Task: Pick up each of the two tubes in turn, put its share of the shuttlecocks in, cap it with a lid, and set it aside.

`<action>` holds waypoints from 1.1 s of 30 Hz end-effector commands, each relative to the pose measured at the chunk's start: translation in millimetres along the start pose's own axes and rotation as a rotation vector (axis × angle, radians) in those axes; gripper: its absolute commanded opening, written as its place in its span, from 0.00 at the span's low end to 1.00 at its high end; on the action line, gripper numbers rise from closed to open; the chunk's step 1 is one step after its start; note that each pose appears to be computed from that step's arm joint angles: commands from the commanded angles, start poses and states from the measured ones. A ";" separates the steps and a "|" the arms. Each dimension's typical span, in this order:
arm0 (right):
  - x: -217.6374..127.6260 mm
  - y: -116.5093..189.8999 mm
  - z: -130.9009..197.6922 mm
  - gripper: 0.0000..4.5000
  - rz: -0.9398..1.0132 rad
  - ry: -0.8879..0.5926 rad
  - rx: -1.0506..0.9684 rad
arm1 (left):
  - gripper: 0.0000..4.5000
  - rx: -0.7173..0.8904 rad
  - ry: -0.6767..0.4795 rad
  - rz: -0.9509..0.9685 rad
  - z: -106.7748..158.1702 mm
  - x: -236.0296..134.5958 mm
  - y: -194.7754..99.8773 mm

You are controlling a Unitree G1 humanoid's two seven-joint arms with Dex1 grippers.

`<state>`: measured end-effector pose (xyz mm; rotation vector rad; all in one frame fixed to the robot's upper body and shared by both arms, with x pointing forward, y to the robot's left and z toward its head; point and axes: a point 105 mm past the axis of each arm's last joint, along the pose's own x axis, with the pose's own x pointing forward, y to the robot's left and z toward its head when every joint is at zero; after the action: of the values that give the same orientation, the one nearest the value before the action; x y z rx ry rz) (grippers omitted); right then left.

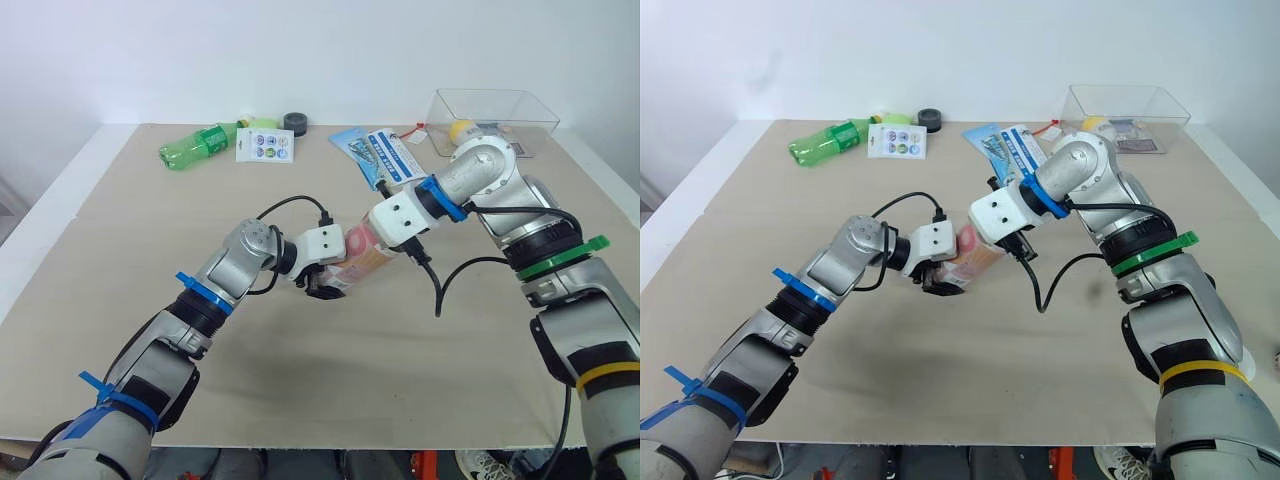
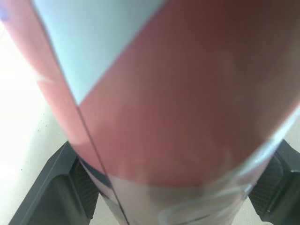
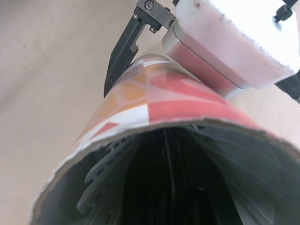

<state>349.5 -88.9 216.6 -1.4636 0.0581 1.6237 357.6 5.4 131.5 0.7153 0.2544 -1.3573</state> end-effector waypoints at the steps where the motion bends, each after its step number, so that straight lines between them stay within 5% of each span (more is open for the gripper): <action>1: 9.4 2.5 6.9 0.01 0.073 -0.019 -0.045 | 0.82 0.031 -0.019 0.001 9.9 2.5 -0.5; 13: -37.9 -7.3 38.4 0.01 -0.042 -0.198 0.027 | 0.82 0.017 -0.012 0.004 3.1 0.2 -1.3; 25: -103.1 1.8 30.4 0.01 -0.236 -0.238 0.208 | 0.82 0.011 -0.032 0.014 2.2 3.0 -1.6; 33: -141.5 15.3 13.3 0.01 -0.640 -0.457 0.500 | 0.82 -0.076 -0.298 0.155 17.9 -0.7 4.6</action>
<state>316.1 -167.5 310.3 -0.6655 -0.1454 1.3041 355.5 -4.3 128.6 0.5080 0.1152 -1.3064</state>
